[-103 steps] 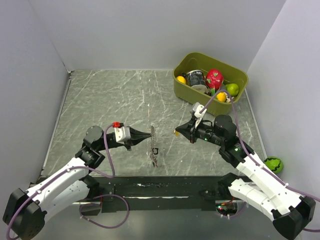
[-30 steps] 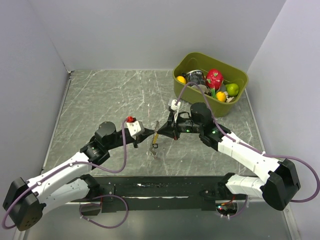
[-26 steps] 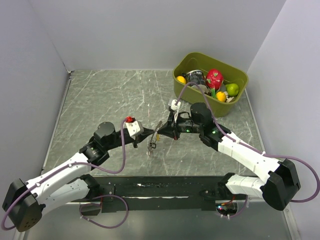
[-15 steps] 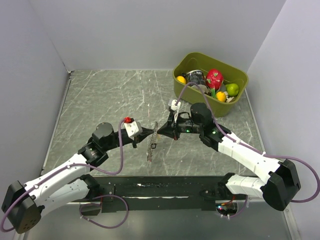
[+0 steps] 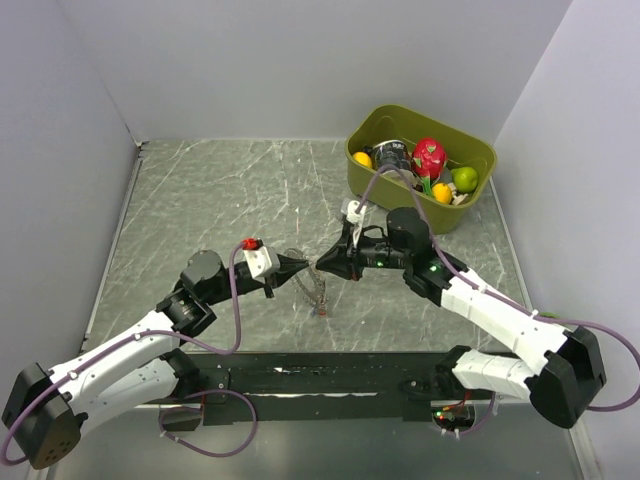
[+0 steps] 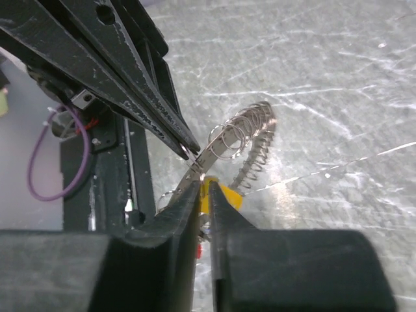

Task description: Put the keys on the keyring

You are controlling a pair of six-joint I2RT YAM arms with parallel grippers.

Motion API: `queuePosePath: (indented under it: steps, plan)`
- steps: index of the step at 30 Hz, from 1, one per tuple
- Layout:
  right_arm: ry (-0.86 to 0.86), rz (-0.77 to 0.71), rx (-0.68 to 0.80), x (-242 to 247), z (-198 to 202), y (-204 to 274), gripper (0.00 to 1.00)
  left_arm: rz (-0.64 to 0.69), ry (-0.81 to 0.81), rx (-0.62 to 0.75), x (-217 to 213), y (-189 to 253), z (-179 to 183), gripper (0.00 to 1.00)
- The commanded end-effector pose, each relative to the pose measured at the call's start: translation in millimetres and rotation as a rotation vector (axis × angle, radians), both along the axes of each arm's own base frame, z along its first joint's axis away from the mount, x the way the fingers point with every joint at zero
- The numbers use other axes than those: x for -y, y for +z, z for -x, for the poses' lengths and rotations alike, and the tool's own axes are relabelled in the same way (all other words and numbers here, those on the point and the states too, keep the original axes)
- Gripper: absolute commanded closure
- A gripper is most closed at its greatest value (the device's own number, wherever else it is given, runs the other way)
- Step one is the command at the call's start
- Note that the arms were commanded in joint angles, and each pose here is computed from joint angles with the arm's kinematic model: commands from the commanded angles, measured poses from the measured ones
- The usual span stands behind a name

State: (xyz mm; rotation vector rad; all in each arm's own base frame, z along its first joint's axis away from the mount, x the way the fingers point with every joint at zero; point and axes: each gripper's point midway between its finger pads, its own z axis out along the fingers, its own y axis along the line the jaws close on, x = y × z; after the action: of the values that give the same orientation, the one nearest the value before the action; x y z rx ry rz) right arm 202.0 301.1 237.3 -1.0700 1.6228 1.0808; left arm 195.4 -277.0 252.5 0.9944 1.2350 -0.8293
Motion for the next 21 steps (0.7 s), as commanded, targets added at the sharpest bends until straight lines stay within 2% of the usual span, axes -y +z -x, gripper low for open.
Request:
queuePosePath:
  steps: [1, 2, 4, 5, 7, 8, 11, 16, 21]
  plan:
    - [-0.029, -0.053, 0.109, 6, -1, 27, 0.68, 0.106, -0.029, 0.100, 1, 39, 7, 0.99]
    - [-0.032, -0.061, 0.122, 8, 0, 31, 0.58, 0.106, -0.029, 0.101, 1, 38, 8, 0.99]
    - [-0.033, -0.068, 0.139, 10, 2, 36, 0.48, 0.113, -0.032, 0.108, 0, 41, 9, 0.99]
    - [-0.040, -0.069, 0.145, 11, 2, 37, 0.36, 0.111, -0.035, 0.109, 0, 40, 10, 0.99]
    - [-0.047, -0.083, 0.175, 14, 3, 45, 0.25, 0.115, -0.044, 0.117, 0, 42, 12, 0.99]
    - [-0.058, -0.085, 0.186, 16, 3, 45, 0.15, 0.113, -0.053, 0.119, 0, 41, 14, 0.99]
    - [-0.055, -0.110, 0.227, 19, 7, 55, 0.04, 0.121, -0.083, 0.139, 1, 43, 20, 0.99]
    - [0.066, -0.139, 0.248, 11, 24, 62, 0.05, 0.147, -0.154, 0.179, 2, 48, 35, 0.99]
    - [0.164, -0.160, 0.235, 2, 33, 66, 0.19, 0.167, -0.222, 0.209, 3, 54, 48, 0.99]
